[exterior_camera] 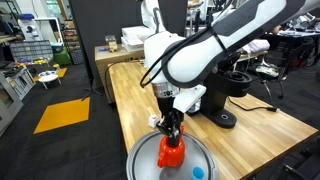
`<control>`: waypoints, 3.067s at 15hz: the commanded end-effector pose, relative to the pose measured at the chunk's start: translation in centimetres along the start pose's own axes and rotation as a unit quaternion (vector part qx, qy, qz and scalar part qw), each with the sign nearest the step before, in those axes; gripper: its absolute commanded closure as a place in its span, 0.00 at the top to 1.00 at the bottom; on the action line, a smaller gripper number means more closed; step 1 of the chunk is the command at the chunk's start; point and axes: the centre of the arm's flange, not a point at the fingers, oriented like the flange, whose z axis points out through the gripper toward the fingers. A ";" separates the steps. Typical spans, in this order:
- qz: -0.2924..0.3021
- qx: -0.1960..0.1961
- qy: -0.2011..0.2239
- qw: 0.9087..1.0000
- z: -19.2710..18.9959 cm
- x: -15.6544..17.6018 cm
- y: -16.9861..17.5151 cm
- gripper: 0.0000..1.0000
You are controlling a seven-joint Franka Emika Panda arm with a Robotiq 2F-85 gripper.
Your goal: Put the black pepper shaker in the orange teapot
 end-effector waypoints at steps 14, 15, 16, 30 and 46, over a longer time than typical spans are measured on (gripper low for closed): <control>-0.005 0.000 -0.020 1.000 1.5 1.3 0.8 0.14; -0.006 0.000 -0.023 1.000 1.7 1.3 0.7 0.14; -0.007 0.000 -0.024 1.000 1.9 1.3 0.6 0.14; -0.014 0.014 -0.021 1.000 2.6 1.1 0.4 0.77; 0.024 0.009 0.035 0.999 -6.6 -9.9 0.0 1.00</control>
